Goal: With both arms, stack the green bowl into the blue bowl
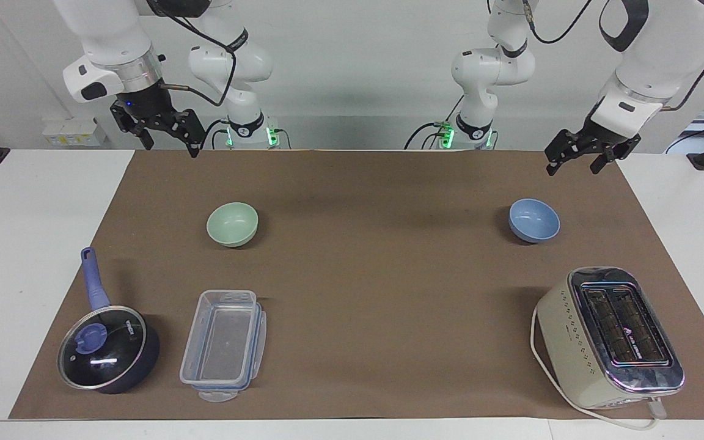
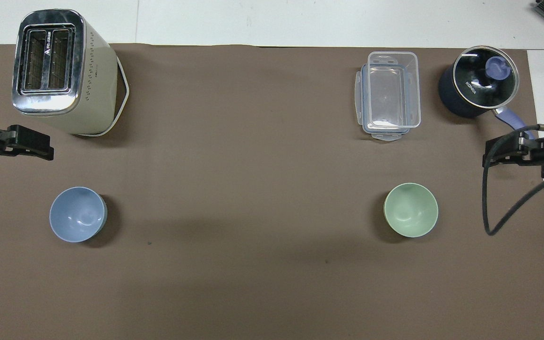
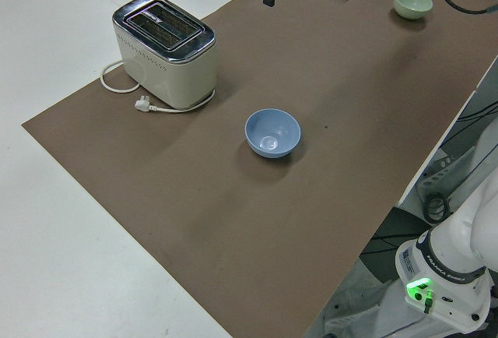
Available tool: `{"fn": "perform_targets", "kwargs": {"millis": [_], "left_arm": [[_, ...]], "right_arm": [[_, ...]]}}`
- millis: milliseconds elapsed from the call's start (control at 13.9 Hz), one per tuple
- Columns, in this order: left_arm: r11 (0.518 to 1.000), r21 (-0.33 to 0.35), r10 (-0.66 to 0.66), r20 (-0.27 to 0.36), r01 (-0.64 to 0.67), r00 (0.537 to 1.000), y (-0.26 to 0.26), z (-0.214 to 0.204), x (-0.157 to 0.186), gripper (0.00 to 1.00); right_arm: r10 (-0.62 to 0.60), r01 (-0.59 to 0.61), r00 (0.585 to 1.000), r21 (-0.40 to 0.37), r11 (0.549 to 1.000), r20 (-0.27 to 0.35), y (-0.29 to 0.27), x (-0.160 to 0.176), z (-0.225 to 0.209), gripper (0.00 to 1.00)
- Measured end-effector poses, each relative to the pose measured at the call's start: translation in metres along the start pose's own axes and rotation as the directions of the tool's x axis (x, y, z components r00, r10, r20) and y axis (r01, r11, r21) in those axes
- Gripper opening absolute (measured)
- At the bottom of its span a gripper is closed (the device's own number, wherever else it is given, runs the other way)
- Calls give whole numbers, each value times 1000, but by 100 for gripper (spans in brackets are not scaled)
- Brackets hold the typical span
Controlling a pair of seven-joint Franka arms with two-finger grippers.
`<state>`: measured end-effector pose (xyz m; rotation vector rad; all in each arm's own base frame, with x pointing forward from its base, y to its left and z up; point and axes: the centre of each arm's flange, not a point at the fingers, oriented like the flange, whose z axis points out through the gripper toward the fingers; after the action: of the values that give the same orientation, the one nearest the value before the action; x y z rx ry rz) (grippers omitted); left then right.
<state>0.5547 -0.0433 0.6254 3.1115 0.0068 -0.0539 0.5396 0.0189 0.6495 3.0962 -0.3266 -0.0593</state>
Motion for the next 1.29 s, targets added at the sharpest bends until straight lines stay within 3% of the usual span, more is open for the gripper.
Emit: {"fn": "perform_targets", "kwargs": {"millis": [574,932,1291], "left_arm": [[1000,2,-3,26,3,1000,-8,10,-4,100],[1000,0,15,60,-15,998,-29,36,-2,100],[999,-7,45,46,-44,998,-68,74,1,100]], "right_arm": [[0,0,1000,0,1000,1,0,-1,0,100],[0,0,1000,-1,1000,3,0,-1,1,100],[0,0,1000,-1,1000,3,0,-1,1,100]]}}
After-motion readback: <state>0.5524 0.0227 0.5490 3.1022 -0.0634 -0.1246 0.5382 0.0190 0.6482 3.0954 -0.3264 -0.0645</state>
